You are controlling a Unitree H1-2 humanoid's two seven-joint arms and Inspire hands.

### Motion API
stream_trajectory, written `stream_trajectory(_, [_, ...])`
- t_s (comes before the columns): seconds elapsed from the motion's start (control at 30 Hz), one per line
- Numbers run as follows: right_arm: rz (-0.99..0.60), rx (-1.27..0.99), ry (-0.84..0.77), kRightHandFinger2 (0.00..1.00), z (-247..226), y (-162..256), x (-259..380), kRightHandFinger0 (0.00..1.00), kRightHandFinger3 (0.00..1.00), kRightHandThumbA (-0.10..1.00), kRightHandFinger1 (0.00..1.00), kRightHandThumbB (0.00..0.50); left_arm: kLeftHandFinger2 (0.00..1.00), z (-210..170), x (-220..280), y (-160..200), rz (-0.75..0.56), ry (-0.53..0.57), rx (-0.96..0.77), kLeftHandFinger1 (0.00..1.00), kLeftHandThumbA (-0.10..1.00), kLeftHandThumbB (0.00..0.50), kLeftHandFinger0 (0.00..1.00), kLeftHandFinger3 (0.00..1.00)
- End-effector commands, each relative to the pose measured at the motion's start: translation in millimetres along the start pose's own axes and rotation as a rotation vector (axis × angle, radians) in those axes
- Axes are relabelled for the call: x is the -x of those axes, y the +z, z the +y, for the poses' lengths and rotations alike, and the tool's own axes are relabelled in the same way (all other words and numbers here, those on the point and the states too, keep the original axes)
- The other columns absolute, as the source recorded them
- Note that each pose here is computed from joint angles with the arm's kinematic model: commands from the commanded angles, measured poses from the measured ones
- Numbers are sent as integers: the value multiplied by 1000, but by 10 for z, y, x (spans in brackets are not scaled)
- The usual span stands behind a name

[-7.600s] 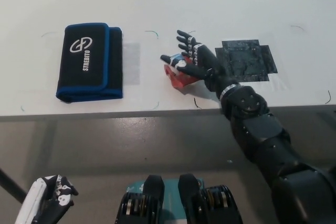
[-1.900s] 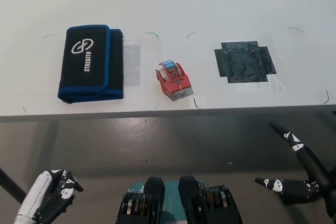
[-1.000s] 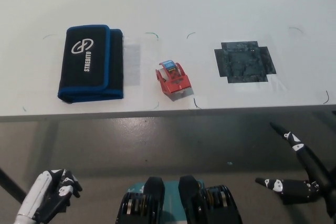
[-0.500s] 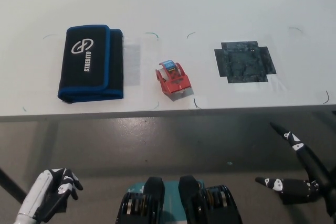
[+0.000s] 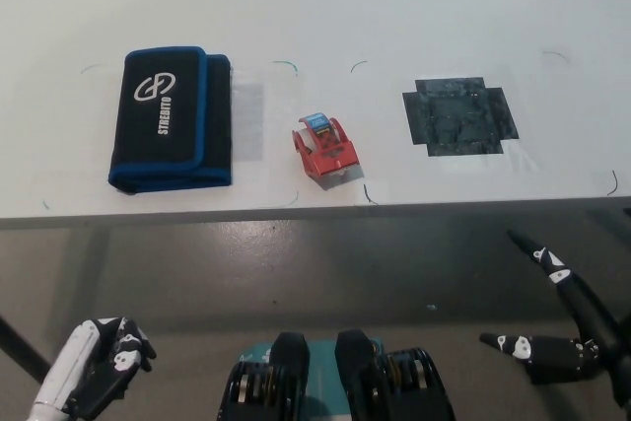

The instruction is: Use the right hand to move the tape on the right hand side to the notebook on the left hand side

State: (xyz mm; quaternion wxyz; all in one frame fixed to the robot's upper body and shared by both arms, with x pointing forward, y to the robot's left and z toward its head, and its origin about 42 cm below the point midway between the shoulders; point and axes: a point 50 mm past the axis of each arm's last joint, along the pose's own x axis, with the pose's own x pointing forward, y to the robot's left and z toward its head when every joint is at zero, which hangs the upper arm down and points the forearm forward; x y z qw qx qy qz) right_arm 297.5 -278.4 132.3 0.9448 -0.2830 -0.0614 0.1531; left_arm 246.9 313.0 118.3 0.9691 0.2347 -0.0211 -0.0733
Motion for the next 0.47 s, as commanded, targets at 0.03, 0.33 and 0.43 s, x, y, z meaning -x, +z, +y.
stream_trajectory(0.03, [-40,24,-12,1000,-125,68,-24,1000,1000,1000,1000,98,305,32,-2,65,-50,4,-11,176,551,0,192,1000])
stream_trajectory(0.33, [-39,30,-8,1000,-126,74,-23,1000,1000,1000,1000,88,329,29,-1,64,-40,2,-7,200,582,0,208,1000])
stream_trajectory(0.43, [-37,39,-8,1000,-128,86,-20,1000,1000,1000,1000,97,322,30,-1,64,-39,1,-10,198,598,0,205,1000])
